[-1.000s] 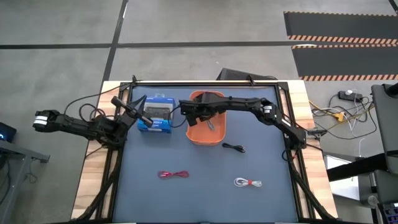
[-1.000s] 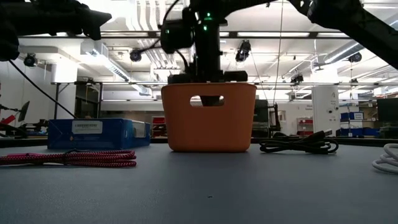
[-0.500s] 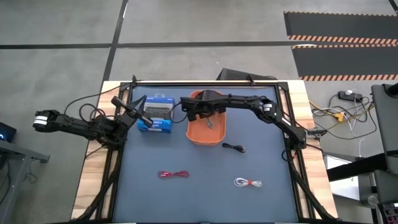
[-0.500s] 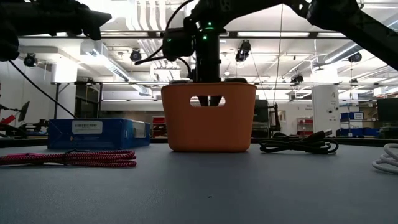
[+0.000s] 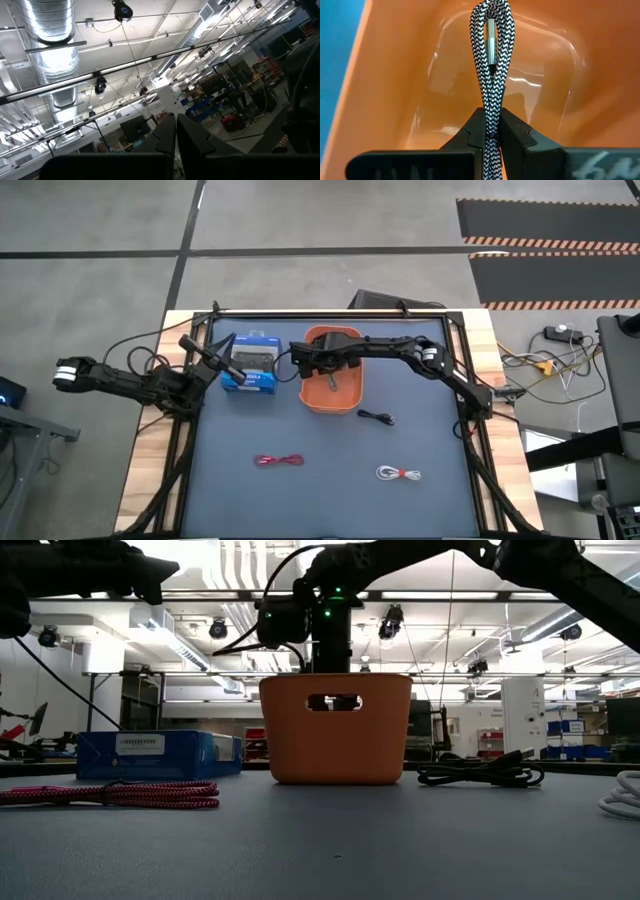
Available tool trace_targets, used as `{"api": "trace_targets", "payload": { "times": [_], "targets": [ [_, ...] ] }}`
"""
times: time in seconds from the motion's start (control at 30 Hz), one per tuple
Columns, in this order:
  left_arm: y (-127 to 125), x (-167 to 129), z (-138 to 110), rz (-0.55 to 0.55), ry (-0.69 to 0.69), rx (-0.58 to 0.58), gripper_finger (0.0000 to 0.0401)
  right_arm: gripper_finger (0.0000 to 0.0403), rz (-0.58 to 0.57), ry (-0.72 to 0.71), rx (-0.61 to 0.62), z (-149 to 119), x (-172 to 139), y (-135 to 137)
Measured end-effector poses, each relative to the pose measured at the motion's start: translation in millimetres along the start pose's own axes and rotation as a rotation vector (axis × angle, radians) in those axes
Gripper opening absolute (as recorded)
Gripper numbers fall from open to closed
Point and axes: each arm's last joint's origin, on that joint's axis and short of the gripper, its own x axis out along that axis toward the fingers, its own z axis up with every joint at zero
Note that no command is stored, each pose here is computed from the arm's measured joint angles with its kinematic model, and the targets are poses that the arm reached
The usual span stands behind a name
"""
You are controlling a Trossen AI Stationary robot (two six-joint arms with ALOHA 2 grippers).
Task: Pick and place USB-C Cables
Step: Put the white patterned charger cable into the orange bin
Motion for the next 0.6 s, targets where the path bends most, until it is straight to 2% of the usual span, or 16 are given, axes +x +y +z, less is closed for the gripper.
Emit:
{"api": "trace_targets", "payload": {
  "times": [0.2,0.6],
  "targets": [
    [0,0,0,0.000,0.000,0.000,0.0002,0.0023,0.020,0.003,-0.020,-1,5,1],
    [0,0,0,0.000,0.000,0.002,0.0002,0.0023,0.126,0.093,-0.236,14,-2,0]
  ]
}}
